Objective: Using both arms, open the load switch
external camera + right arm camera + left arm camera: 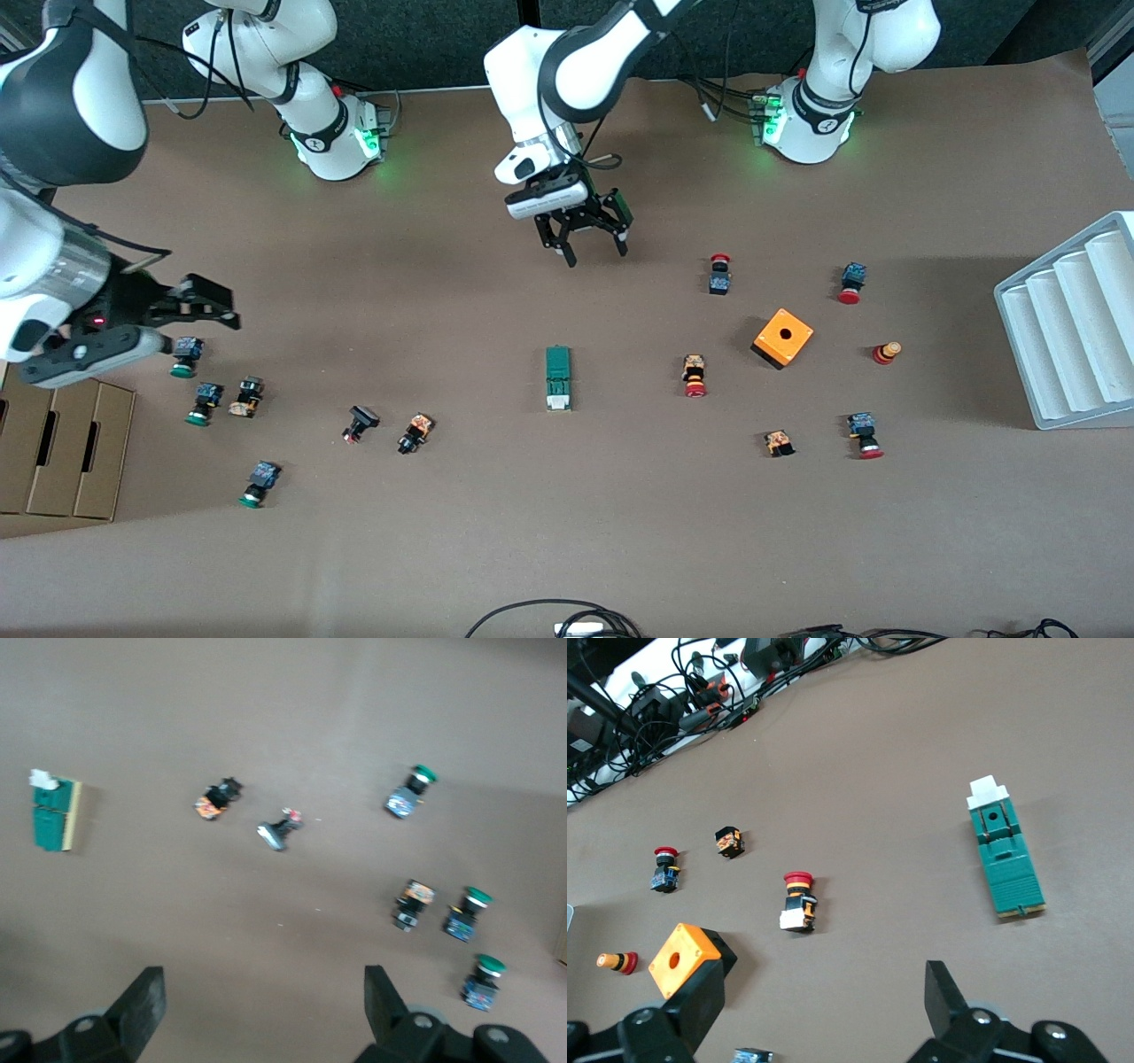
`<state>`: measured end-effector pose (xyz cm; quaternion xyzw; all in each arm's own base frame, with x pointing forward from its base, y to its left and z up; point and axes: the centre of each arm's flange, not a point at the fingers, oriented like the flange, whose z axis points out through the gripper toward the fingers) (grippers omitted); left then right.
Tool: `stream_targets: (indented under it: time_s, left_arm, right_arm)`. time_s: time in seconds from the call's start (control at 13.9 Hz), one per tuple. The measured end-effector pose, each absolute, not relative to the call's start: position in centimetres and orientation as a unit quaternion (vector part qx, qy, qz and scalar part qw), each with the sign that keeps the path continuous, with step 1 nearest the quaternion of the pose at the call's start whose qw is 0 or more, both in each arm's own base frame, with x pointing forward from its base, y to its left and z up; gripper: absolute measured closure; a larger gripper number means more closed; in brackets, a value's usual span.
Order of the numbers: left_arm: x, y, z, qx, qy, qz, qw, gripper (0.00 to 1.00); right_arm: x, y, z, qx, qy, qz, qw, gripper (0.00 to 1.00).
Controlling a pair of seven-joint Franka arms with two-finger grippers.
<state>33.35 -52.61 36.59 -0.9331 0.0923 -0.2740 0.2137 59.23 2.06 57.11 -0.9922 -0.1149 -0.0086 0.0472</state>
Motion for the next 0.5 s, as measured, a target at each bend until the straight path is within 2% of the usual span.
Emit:
stream_targets:
  time_s: [0.22, 0.5]
  left_arm:
    - [37.1, -50.2, 39.9, -0.944, 0.107, -0.236, 0.205, 0.00]
    - [41.9, -45.6, 44.1, -0.957, 0.099, -0.199, 0.185, 0.00]
  right_arm:
    - [59.2, -2.3, 57.1, -0.996, -0.079, -0.010, 0.044, 0.00]
    - [58.9, -6.7, 57.3, -0.999, -0.052, -0.010, 0.008, 0.00]
